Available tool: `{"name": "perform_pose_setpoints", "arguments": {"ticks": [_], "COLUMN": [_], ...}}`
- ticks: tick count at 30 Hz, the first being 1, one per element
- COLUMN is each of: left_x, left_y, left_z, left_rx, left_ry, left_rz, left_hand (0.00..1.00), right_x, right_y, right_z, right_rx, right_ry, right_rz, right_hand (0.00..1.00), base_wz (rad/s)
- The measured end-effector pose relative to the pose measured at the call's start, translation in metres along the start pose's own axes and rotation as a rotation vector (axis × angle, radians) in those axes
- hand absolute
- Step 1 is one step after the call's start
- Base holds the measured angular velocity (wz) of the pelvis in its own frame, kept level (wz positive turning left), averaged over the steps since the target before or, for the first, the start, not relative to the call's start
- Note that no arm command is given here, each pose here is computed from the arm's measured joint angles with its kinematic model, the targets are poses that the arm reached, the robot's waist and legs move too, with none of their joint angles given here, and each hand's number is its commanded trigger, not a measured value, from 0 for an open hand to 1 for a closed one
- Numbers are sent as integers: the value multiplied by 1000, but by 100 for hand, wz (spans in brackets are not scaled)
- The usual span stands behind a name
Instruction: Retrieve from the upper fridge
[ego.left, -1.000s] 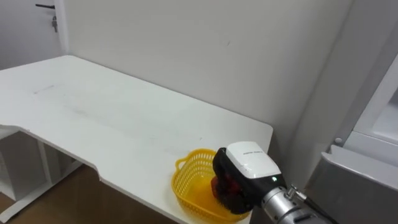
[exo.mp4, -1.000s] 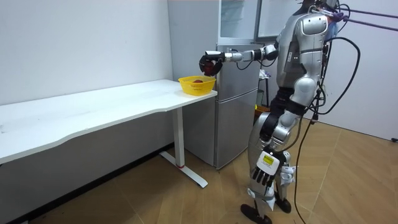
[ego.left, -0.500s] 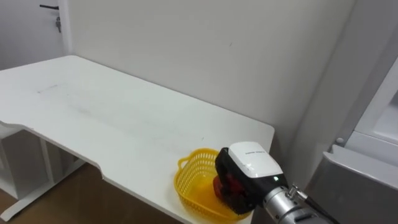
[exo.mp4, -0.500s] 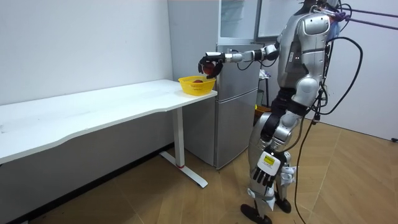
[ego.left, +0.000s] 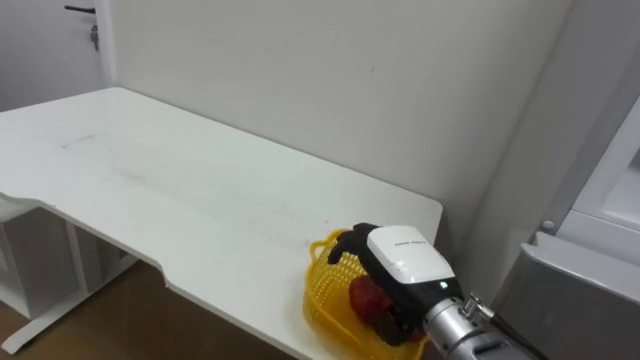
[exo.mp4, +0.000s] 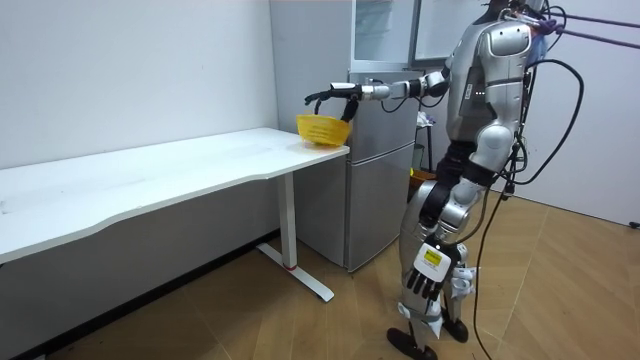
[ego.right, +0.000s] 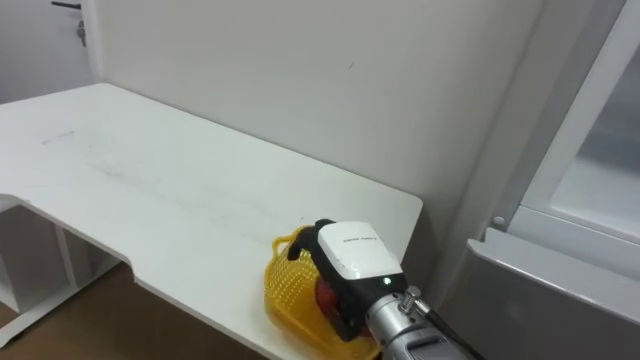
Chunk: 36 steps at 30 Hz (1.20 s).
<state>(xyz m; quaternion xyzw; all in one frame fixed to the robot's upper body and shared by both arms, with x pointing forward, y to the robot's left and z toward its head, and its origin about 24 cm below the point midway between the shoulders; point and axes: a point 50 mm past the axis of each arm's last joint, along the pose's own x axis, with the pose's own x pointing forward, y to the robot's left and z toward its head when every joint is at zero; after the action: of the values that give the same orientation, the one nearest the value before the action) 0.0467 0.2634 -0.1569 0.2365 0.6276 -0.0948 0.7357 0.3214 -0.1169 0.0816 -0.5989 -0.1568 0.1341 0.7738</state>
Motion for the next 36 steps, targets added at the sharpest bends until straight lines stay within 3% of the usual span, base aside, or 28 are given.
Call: {"name": "perform_pose_setpoints", "arguments": {"ticks": [36], "left_x": [0], "left_y": [-1], "left_z": [-1], "left_rx": [-5], "left_ry": [14], "left_rz": [-7], "left_hand": [0], "right_x": [3], "right_y": [1], "right_z": [5], "right_rx": [41], "right_ry": [18], "right_rz": [-7], "right_hand": [0], "base_wz": [0]}}
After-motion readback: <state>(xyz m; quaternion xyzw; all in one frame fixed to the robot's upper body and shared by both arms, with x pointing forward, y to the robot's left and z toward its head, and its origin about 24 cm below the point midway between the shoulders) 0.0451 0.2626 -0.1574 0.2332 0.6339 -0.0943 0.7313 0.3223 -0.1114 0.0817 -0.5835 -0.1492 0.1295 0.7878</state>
